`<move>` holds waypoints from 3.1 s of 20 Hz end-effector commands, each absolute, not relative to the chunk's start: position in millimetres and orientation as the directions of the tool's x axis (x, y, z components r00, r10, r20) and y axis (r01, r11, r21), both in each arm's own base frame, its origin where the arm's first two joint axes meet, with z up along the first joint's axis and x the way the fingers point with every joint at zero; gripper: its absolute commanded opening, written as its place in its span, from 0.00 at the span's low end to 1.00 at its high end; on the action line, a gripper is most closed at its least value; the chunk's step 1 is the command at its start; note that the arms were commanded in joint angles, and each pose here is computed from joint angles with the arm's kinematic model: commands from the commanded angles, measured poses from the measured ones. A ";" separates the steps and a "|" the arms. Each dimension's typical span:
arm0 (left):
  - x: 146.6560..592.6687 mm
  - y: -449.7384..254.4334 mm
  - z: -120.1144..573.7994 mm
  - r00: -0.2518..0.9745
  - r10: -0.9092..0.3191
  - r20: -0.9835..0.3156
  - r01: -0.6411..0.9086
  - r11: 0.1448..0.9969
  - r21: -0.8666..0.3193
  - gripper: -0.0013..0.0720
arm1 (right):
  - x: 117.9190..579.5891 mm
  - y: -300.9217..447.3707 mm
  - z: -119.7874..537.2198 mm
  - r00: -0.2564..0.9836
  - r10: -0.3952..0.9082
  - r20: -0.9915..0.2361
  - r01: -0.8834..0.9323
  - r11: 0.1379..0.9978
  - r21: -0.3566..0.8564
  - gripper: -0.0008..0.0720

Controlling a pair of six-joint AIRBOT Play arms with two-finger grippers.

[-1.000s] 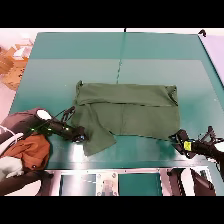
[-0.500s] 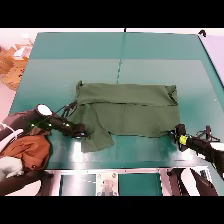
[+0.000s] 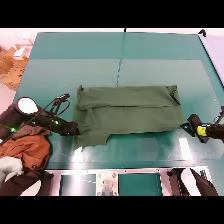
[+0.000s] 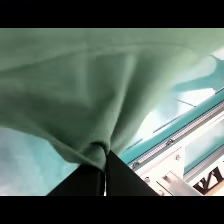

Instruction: Fold the shirts.

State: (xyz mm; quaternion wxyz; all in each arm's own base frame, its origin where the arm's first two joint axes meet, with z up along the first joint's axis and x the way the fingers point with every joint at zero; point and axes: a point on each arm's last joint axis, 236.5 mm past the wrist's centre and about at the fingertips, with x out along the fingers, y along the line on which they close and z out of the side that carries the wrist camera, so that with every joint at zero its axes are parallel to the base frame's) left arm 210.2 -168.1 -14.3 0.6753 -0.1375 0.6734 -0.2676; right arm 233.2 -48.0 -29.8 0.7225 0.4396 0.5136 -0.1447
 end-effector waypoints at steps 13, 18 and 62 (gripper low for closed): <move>429.7 -165.7 12.7 0.230 -0.424 -0.876 0.303 0.887 -0.350 0.06 | 429.6 -42.9 -11.9 0.554 0.306 -0.775 0.500 0.622 0.603 0.03; 507.8 -171.9 -31.6 0.333 -0.410 -0.849 0.280 0.903 -0.327 0.27 | 500.4 -54.0 -64.0 0.522 0.342 -0.781 0.533 0.584 0.612 0.29; 422.5 -471.9 -61.3 0.084 -0.764 -0.640 0.434 0.606 -0.667 0.06 | 407.0 18.1 94.4 0.110 0.702 -0.703 -0.056 0.711 0.701 0.03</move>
